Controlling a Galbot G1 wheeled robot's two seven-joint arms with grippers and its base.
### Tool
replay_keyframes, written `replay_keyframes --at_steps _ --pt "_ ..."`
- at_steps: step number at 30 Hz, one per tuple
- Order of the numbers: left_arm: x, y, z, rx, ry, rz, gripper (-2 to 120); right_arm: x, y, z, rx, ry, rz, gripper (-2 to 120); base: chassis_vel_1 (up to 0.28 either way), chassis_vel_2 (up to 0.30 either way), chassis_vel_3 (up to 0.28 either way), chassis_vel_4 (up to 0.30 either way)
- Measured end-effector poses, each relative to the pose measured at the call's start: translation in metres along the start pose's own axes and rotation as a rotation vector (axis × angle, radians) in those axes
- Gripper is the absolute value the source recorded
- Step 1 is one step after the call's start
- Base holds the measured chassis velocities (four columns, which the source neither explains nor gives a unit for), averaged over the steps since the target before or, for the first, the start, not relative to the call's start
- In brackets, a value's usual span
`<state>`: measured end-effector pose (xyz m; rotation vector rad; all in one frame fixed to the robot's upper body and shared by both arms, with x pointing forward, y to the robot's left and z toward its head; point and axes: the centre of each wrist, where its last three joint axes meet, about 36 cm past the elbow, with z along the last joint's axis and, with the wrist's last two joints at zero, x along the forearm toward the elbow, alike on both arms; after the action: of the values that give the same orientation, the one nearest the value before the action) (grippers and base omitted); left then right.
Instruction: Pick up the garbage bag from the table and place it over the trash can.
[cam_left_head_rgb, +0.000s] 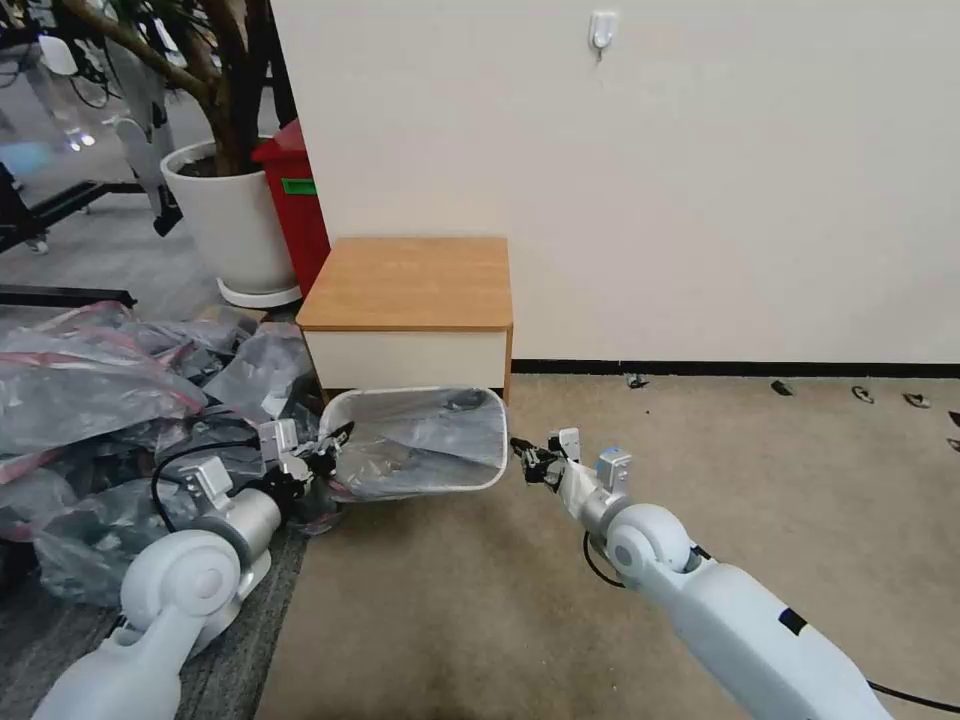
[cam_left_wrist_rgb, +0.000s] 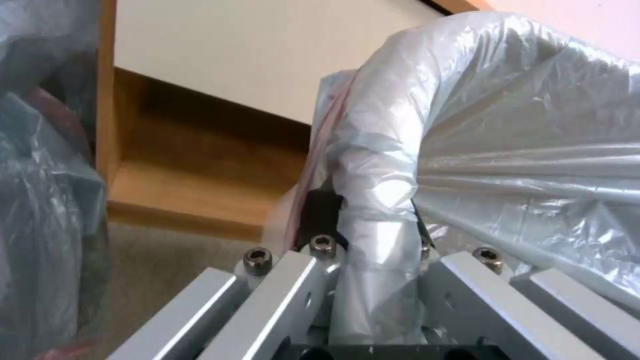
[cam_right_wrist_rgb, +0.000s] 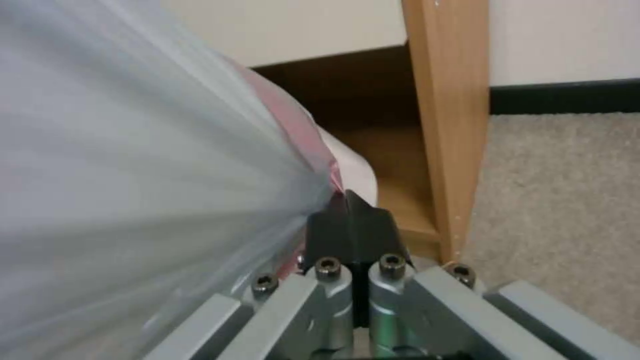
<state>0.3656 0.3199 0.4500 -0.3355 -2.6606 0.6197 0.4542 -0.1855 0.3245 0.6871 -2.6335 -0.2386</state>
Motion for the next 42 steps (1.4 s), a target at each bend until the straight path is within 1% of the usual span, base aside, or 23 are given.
replay_keyframes --at_steps 5,11,16,18,19,20,21,23,24,25,26,28,29,32,33,34,35,37,38,39,40,42 --pt "-0.003 0.000 0.001 0.002 0.004 0.001 3 -0.007 -0.003 0.008 0.036 -0.005 0.025 0 0.000 0.000 0.000 0.000" --pt "-0.004 0.001 0.002 0.002 0.008 -0.001 3 -0.010 -0.005 0.012 0.051 -0.005 0.041 0 0.000 0.000 0.000 0.000" --pt "-0.005 0.004 0.003 0.005 0.012 -0.008 3 -0.010 0.000 0.016 0.063 -0.028 0.051 0 0.000 0.000 0.000 0.000" --pt "-0.006 0.005 0.003 0.006 0.012 -0.011 3 -0.008 0.003 0.017 0.067 -0.041 0.059 7 0.000 0.000 0.000 0.000" --pt "-0.007 0.006 0.004 0.006 0.011 -0.014 3 -0.006 0.005 0.017 0.069 -0.045 0.062 14 0.000 0.000 0.000 0.000" --pt "-0.007 0.006 0.004 0.006 0.011 -0.014 3 -0.006 0.005 0.017 0.069 -0.045 0.062 14 0.000 0.000 0.000 0.000" --pt "-0.008 0.007 0.004 0.002 0.009 -0.022 3 -0.003 0.006 0.018 0.075 -0.049 0.069 17 0.000 0.000 0.000 0.000" --pt "-0.009 0.010 0.004 -0.003 0.003 -0.041 3 0.003 0.007 0.017 0.090 -0.056 0.076 27 0.000 0.000 0.000 0.000" --pt "-0.009 0.010 0.004 -0.003 0.003 -0.041 3 0.003 0.007 0.017 0.090 -0.056 0.076 27 0.000 0.000 0.000 0.000" --pt "-0.010 0.011 0.004 -0.003 0.001 -0.049 3 0.007 0.007 0.016 0.098 -0.060 0.079 30 0.000 0.000 0.000 0.000" --pt "-0.011 0.013 0.005 0.000 -0.001 -0.058 3 0.013 0.006 0.015 0.111 -0.064 0.083 37 0.000 0.000 0.000 0.000" --pt "-0.013 0.015 0.005 0.004 -0.006 -0.067 3 0.019 0.005 0.013 0.120 -0.072 0.087 45 0.000 0.000 0.000 0.000" --pt "-0.013 0.015 0.005 0.004 -0.006 -0.067 3 0.019 0.005 0.013 0.120 -0.072 0.087 45 0.000 0.000 0.000 0.000" --pt "-0.016 0.017 0.006 0.011 -0.011 -0.078 3 0.031 0.005 0.008 0.125 -0.086 0.086 59 0.000 0.000 0.000 0.000" --pt "-0.016 0.017 0.006 0.011 -0.011 -0.078 3 0.031 0.005 0.008 0.125 -0.086 0.086 59 0.000 0.000 0.000 0.000" --pt "-0.016 0.018 0.007 0.012 -0.013 -0.083 3 0.035 0.004 0.005 0.130 -0.092 0.086 63 0.000 0.000 0.000 0.000" --pt "-0.016 0.018 0.009 0.007 -0.019 -0.094 3 0.043 0.001 0.001 0.160 -0.105 0.092 69 0.000 0.000 0.000 0.000" --pt "-0.016 0.017 0.013 -0.014 -0.022 -0.113 3 0.053 -0.004 -0.007 0.238 -0.134 0.105 80 0.000 0.000 0.000 0.000" --pt "-0.016 0.017 0.013 -0.014 -0.022 -0.113 3 0.053 -0.004 -0.007 0.238 -0.134 0.105 80 0.000 0.000 0.000 0.000" --pt "-0.016 0.017 0.015 -0.021 -0.022 -0.120 3 0.057 -0.005 -0.010 0.271 -0.147 0.107 82 0.000 0.000 0.000 0.000" --pt "-0.016 0.015 0.018 -0.032 -0.023 -0.135 3 0.064 -0.004 -0.015 0.330 -0.168 0.101 88 0.000 0.000 0.000 0.000" --pt "-0.017 0.010 0.023 -0.056 -0.029 -0.160 3 0.075 0.003 -0.024 0.399 -0.203 0.082 81 0.000 0.000 0.000 0.000"
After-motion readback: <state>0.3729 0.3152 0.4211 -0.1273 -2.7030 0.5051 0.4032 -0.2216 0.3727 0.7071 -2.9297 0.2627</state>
